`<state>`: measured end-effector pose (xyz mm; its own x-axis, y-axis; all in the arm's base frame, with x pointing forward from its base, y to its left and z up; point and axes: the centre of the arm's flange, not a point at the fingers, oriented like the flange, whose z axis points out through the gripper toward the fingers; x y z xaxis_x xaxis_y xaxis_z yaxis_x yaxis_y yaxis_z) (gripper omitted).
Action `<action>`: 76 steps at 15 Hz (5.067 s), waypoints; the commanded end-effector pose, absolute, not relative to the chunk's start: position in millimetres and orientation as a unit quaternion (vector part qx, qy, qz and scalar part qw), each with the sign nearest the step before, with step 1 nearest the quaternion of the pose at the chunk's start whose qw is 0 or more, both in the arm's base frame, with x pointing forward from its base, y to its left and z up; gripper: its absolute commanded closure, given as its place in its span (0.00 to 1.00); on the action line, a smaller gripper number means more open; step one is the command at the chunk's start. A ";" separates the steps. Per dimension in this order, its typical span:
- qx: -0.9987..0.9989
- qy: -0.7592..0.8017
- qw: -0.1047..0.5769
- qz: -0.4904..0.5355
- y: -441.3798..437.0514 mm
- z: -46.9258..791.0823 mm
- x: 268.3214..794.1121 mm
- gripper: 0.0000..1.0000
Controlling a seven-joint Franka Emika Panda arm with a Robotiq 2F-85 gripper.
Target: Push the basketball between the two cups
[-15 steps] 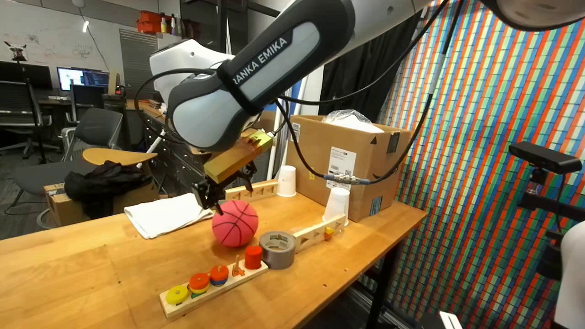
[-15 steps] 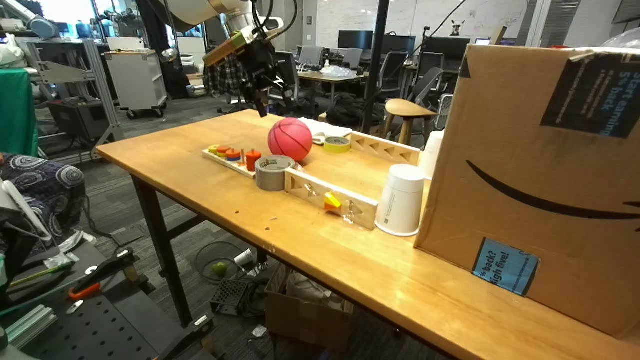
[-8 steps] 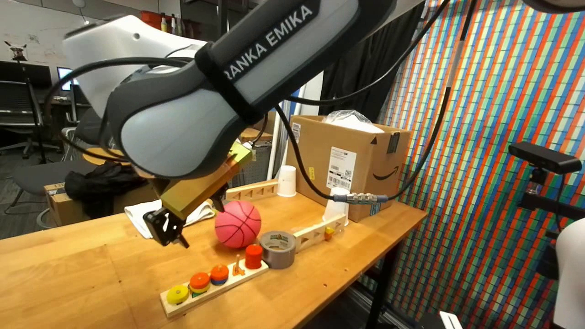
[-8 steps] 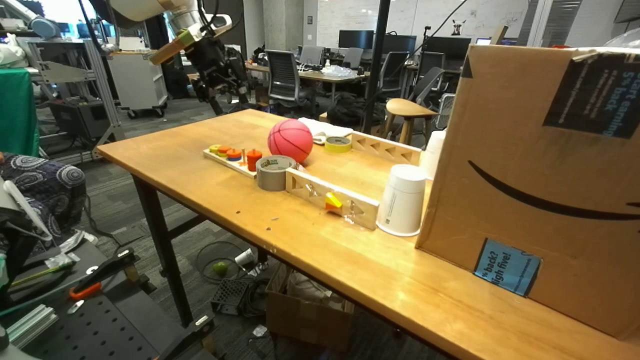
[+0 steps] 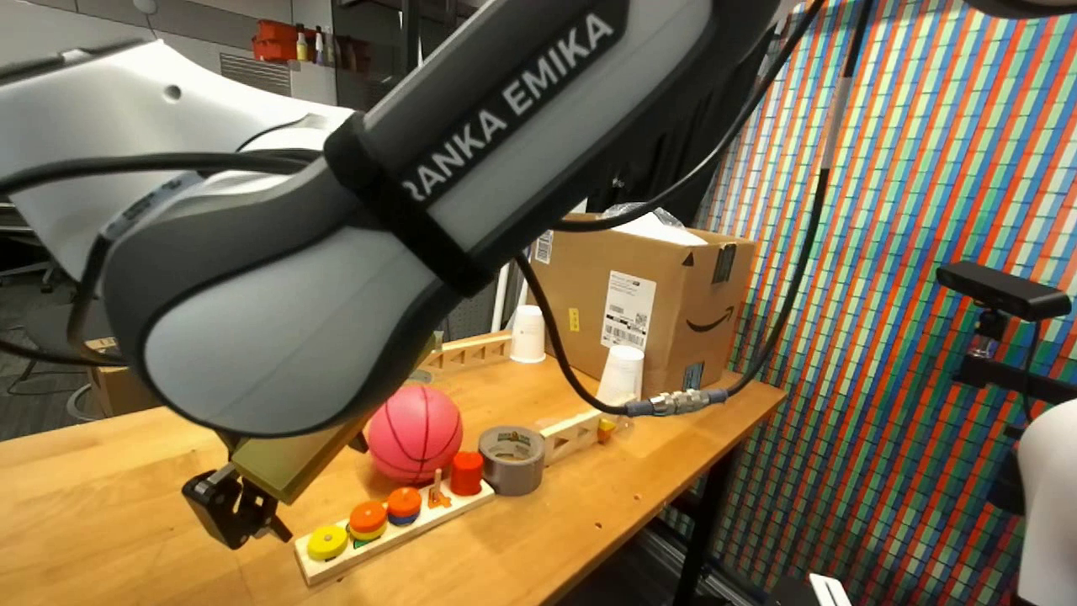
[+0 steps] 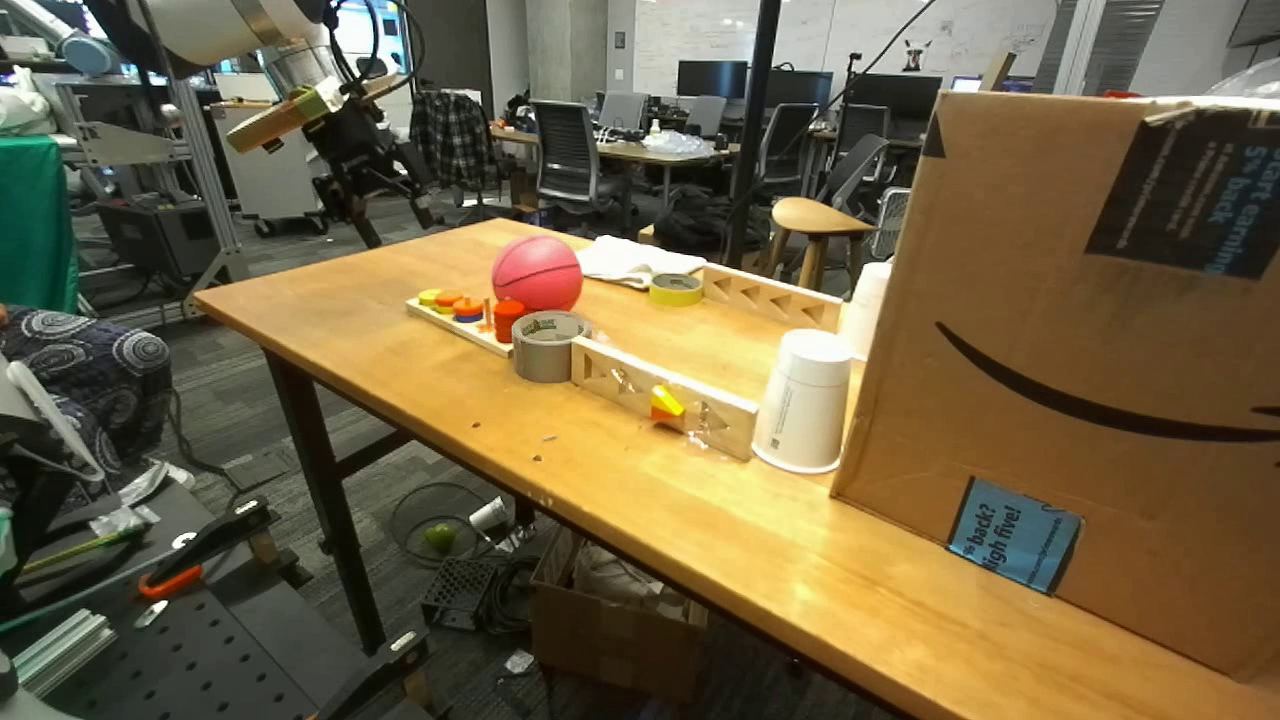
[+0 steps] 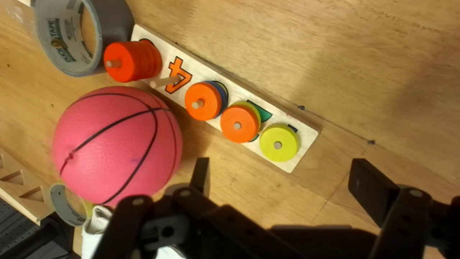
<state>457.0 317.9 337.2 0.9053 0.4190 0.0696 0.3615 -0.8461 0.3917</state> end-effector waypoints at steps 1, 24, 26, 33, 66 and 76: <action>0.960 0.211 0.155 0.099 317.2 340.3 453.3 0.00; 0.962 0.235 0.105 0.091 340.8 305.0 533.3 0.00; 0.965 0.226 0.104 0.080 325.0 294.6 545.4 0.00; 0.966 0.157 0.193 0.070 213.6 336.8 603.6 0.00; 0.961 0.155 0.230 0.009 201.4 319.4 493.5 0.00; 0.976 0.085 0.198 -0.016 126.2 322.3 519.8 0.00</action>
<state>516.6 134.3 310.7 0.9832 0.1662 -0.0752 0.1824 -0.8868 0.4247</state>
